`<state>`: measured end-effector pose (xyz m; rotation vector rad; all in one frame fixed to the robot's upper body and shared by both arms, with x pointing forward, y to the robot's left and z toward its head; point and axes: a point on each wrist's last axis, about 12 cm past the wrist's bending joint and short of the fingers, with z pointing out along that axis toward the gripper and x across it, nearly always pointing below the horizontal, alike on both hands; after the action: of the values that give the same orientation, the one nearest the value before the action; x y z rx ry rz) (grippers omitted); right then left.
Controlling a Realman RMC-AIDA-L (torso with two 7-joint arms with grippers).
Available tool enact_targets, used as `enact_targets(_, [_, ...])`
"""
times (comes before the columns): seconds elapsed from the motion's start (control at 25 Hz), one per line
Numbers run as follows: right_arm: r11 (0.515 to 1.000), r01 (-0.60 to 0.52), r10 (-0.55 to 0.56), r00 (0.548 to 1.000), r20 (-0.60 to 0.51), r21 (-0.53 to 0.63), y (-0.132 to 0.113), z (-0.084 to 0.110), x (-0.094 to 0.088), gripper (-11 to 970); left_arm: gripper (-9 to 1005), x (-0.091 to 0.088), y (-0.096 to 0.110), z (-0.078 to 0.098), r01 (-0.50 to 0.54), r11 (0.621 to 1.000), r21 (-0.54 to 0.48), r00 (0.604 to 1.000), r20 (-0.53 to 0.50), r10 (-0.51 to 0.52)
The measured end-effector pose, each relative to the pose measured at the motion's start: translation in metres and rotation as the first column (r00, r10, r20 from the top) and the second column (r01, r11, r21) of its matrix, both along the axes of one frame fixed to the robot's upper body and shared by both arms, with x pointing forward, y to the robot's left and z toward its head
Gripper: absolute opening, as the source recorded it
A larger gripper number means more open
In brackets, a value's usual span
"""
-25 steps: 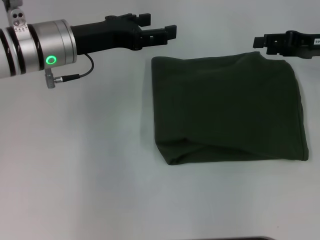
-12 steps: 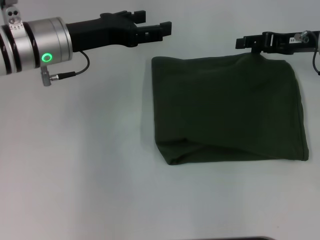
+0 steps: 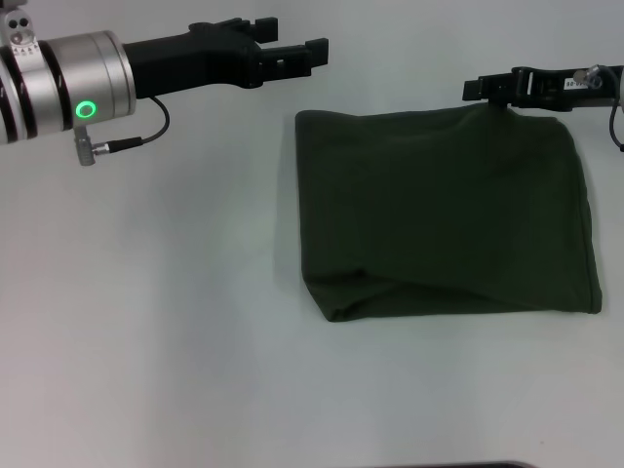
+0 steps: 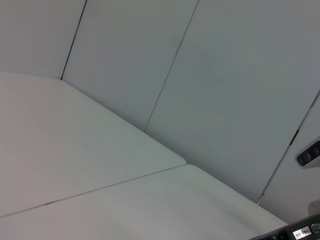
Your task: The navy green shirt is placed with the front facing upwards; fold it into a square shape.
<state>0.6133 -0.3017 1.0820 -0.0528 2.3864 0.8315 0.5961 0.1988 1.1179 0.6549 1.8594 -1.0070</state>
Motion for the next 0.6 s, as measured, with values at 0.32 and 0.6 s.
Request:
enact_targets(0.32, [1.0,-0.006,0.006,1.0,-0.011,0.009,0.0041,-0.0026,-0.001,473,916,0.0001,-0.0003,0.0,0.001,1.0,0.0,1.0,0.0,-0.001])
enact_targets(0.6, [1.0,-0.012,0.012,1.0,-0.009,0.009,0.0078,-0.0035,-0.0007,351,916,0.0,-0.0003,0.0,0.001,1.0,0.001,1.0,0.002,-0.001])
